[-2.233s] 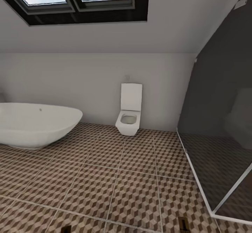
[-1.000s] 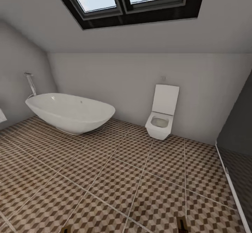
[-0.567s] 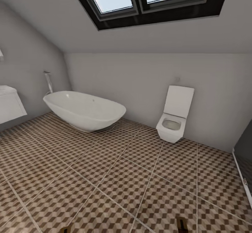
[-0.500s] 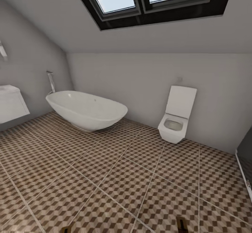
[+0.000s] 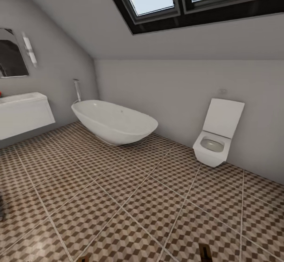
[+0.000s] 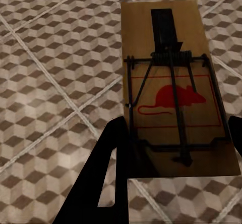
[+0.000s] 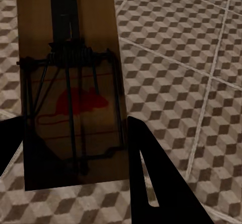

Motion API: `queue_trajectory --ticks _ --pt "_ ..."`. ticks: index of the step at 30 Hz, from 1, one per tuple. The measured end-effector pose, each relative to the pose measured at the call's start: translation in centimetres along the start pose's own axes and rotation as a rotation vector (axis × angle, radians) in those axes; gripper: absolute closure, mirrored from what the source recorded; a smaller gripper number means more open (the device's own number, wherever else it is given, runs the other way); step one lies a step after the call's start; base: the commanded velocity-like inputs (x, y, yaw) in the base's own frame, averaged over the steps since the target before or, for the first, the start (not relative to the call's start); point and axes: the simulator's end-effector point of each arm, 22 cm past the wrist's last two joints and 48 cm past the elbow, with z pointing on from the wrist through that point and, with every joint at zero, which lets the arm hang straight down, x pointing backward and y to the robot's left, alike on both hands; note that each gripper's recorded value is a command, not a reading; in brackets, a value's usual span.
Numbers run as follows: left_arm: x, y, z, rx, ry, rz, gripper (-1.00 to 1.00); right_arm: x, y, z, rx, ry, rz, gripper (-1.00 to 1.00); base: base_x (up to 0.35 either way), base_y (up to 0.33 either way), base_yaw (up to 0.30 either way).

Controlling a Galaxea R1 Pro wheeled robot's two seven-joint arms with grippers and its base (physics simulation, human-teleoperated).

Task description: Take the four mousetraps from the cabinet in the bathroom and place them on the bathroom floor. Make sure all four end up on the same floor surface, and ensure that at least two of them are either under or directly next to the same bathroom sink.

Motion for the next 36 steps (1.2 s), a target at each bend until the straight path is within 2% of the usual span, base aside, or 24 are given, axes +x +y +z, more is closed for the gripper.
queue_trajectory --ticks 7,10,15,25,36 --pt "0.0 -0.1 0.0 0.000 0.001 -0.004 1.00 0.0 0.0 0.0 0.000 0.000 0.000 1.00 0.000 0.000 0.253" --pt "-0.3 1.6 0.3 -0.021 -0.005 0.007 1.00 0.0 0.0 0.0 0.000 0.000 0.000 1.00 0.000 0.000 0.253" --pt "-0.4 3.0 0.5 -0.033 -0.008 0.023 1.00 0.0 0.1 0.0 -0.001 0.000 0.001 1.00 0.000 0.000 0.253" --pt "-0.4 3.2 0.5 -0.035 -0.007 0.026 1.00 0.0 0.1 0.0 -0.001 0.000 0.002 1.00 0.010 0.000 0.253" --pt "-0.4 3.3 0.5 -0.036 -0.007 0.026 1.00 0.2 -0.5 0.0 0.012 0.007 -0.002 1.00 0.240 -0.018 0.101"
